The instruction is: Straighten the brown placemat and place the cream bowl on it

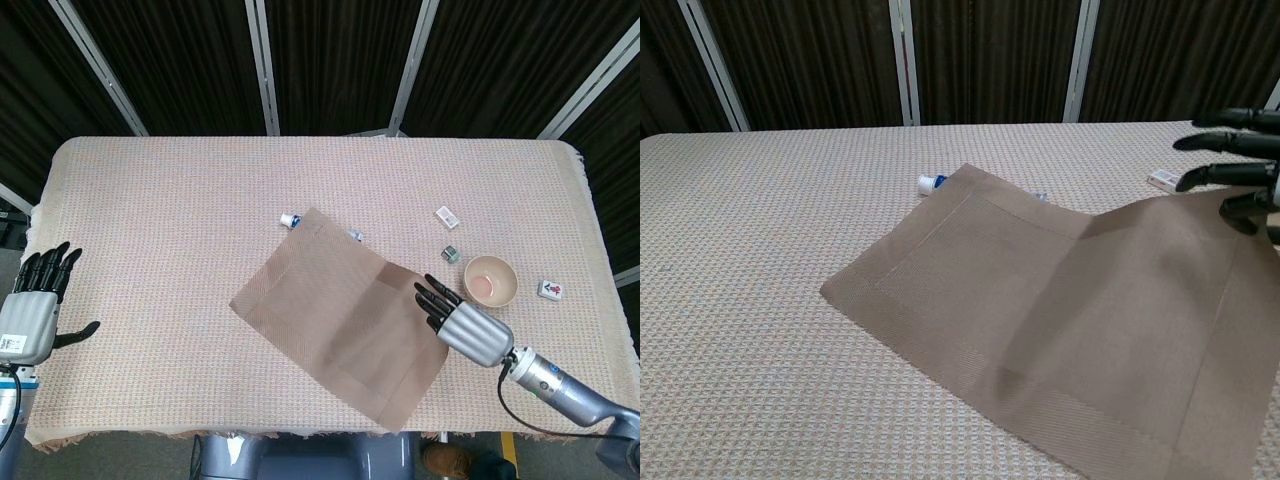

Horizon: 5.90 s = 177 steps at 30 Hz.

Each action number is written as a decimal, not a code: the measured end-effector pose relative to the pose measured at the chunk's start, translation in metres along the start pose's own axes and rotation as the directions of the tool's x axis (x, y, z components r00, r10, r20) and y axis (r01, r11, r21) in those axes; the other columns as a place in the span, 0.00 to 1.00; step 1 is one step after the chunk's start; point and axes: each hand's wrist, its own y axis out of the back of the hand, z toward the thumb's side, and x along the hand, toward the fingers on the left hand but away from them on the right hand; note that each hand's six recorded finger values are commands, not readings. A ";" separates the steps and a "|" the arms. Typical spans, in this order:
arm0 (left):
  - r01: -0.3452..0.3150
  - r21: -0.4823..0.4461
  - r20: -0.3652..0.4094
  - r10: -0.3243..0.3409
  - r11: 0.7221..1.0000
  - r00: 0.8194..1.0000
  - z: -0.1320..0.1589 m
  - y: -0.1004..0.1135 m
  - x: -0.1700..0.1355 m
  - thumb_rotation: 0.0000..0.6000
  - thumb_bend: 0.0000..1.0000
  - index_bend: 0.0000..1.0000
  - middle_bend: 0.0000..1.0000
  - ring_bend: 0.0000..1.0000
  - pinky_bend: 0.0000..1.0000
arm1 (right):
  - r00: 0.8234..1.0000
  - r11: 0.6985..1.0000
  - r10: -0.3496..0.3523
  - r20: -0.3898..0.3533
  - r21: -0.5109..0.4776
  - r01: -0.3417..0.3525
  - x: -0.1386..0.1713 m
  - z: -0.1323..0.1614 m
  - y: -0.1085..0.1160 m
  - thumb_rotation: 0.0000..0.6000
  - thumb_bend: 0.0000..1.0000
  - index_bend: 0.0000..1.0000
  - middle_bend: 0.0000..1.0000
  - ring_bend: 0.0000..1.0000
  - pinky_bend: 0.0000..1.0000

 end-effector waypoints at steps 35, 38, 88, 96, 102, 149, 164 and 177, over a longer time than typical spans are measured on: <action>0.053 0.041 0.134 -0.058 0.998 0.989 0.027 -0.021 -0.007 1.00 0.00 0.00 0.00 0.00 0.00 | 0.839 0.977 -0.154 0.522 -0.045 0.207 0.015 -0.096 0.032 1.00 0.00 0.00 0.00 0.00 0.00; 0.065 0.055 0.202 -0.075 0.996 0.977 0.041 -0.029 -0.007 1.00 0.00 0.03 0.00 0.00 0.00 | 0.776 0.955 -0.076 0.626 -0.177 0.236 0.053 -0.093 0.033 1.00 0.00 0.00 0.00 0.00 0.00; 0.136 0.293 0.605 -0.294 0.946 0.740 0.190 -0.187 0.085 1.00 0.34 0.36 0.00 0.00 0.00 | 0.618 0.771 0.401 0.676 -0.614 0.171 0.127 -0.020 0.009 1.00 0.00 0.00 0.00 0.00 0.00; 0.138 0.302 0.609 -0.302 0.943 0.733 0.192 -0.182 0.084 1.00 0.36 0.38 0.00 0.00 0.00 | 0.618 0.770 0.398 0.677 -0.613 0.175 0.128 -0.021 0.011 1.00 0.00 0.00 0.00 0.00 0.00; 0.132 0.319 0.607 -0.309 0.939 0.732 0.191 -0.177 0.083 1.00 0.36 0.38 0.00 0.00 0.00 | 0.619 0.769 0.397 0.678 -0.613 0.178 0.128 -0.021 0.012 1.00 0.00 0.00 0.00 0.00 0.00; 0.286 0.170 0.700 -0.320 0.943 0.639 0.212 -0.149 -0.004 1.00 0.49 0.71 0.00 0.00 0.00 | 0.644 0.763 0.360 0.675 -0.611 0.213 0.130 -0.020 0.027 1.00 0.00 0.00 0.00 0.00 0.00; 0.307 0.247 0.573 -0.395 0.919 0.718 0.169 -0.146 -0.055 1.00 0.49 0.71 0.00 0.00 0.00 | 0.655 0.760 0.327 0.681 -0.602 0.246 0.136 -0.017 0.042 1.00 0.00 0.00 0.00 0.00 0.00; 0.313 0.265 0.513 -0.408 0.912 0.755 0.138 -0.141 -0.068 1.00 0.49 0.71 0.00 0.00 0.00 | 0.661 0.758 0.311 0.683 -0.598 0.261 0.138 -0.018 0.049 1.00 0.00 0.00 0.00 0.00 0.00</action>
